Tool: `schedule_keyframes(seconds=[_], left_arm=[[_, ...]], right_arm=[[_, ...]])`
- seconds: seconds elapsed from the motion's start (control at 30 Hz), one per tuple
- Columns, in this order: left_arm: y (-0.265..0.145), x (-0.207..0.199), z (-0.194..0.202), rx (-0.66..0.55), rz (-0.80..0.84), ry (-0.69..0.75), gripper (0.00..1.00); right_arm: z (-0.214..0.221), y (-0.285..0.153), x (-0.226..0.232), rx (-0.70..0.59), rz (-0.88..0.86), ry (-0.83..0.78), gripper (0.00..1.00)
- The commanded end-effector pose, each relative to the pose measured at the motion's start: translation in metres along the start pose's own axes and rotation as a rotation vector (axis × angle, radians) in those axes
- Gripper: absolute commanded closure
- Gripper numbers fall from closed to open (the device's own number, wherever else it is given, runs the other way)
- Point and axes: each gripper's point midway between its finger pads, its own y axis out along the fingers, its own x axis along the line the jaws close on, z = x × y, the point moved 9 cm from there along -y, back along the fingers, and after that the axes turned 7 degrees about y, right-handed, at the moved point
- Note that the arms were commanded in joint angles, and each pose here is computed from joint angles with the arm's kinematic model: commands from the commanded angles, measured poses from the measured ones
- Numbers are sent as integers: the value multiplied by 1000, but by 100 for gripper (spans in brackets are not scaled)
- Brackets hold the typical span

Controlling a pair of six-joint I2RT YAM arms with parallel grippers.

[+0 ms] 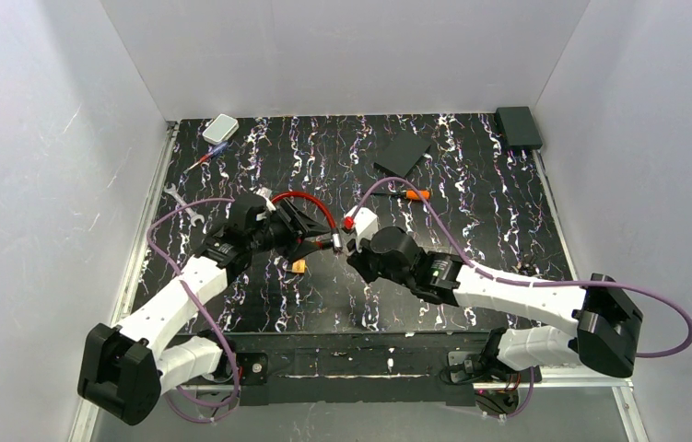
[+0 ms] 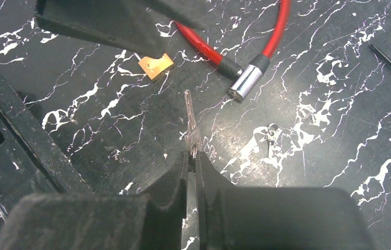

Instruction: Unlock with the key

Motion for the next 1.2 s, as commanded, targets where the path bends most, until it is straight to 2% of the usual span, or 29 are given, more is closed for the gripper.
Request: schedule_keyframes(seconds=[0.0,0.1,0.37,0.67,1.03,1.17], left_arm=[[2,-18,-1,18,83,-20,48],[5,-17,2,44,78,-26,51],[8,-13,8,69,50,-28,52],[10,-8,12,87,17,0,63],[15,-2,14,91,19,2,65],[19,1,14,98,20,-7,70]], right_arm=[[-23,-2,10,-73,9,-8,99],[-23,0,14,-76,10,-12,99],[-23,1,16,-74,33,-16,99],[-24,3,16,-76,58,-27,99],[-25,9,18,-71,53,-27,99],[-25,10,19,-73,54,-27,99]])
